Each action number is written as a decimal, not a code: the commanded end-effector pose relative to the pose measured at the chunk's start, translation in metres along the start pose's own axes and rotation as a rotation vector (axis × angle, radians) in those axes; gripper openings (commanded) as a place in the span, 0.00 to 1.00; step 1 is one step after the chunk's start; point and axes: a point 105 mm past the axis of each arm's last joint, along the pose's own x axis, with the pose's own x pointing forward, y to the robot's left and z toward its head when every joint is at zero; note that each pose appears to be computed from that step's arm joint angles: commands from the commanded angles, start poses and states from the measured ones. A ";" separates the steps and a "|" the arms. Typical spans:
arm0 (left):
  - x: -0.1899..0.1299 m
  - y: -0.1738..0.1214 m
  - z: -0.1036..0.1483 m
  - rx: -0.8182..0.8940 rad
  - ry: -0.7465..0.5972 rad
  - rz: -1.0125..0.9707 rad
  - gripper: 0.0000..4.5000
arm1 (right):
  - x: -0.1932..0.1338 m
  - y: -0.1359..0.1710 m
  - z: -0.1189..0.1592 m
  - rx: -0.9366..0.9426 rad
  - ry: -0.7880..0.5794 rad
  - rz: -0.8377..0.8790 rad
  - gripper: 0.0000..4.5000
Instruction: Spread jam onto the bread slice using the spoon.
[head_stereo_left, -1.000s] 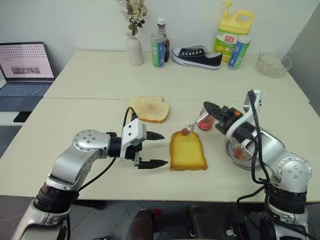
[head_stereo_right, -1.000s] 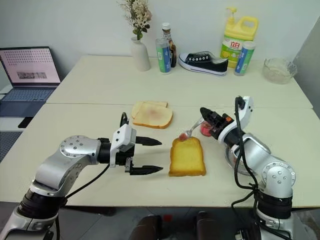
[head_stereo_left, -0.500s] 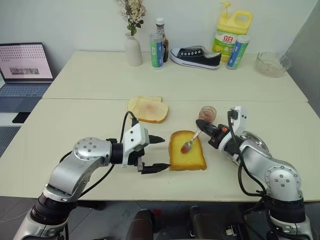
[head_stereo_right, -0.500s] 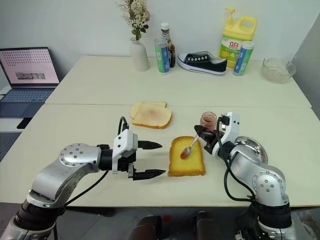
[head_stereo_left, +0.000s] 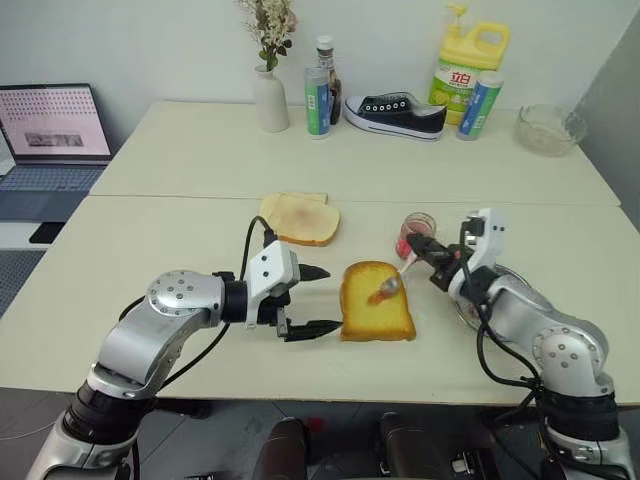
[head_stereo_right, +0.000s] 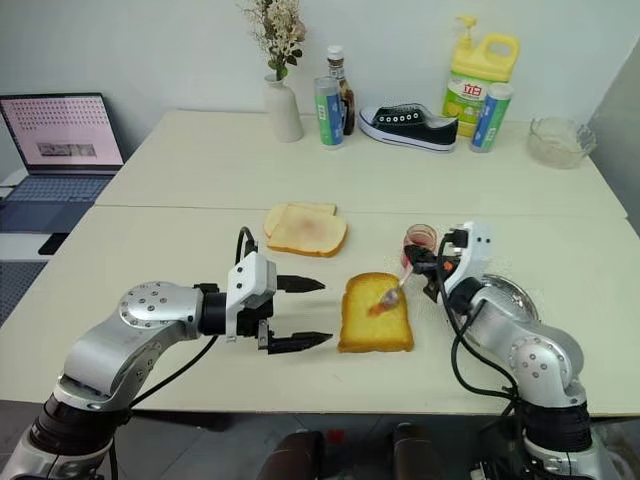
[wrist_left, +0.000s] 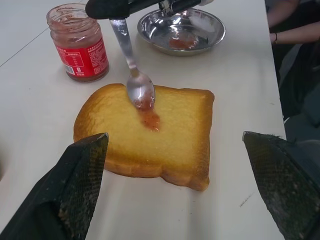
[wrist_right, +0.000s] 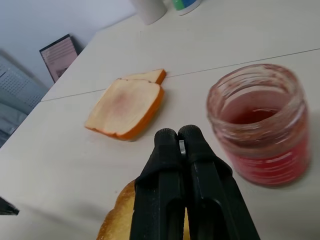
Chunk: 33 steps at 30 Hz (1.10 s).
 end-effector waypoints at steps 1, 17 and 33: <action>0.001 0.002 0.009 0.048 -0.028 0.004 1.00 | -0.006 0.001 0.021 0.046 -0.062 0.022 0.01; 0.005 0.005 0.010 0.054 -0.043 0.007 1.00 | 0.013 -0.004 -0.027 0.366 0.025 0.026 0.01; -0.001 0.004 0.004 0.050 -0.020 0.007 1.00 | -0.034 0.011 -0.020 0.374 0.089 0.171 0.01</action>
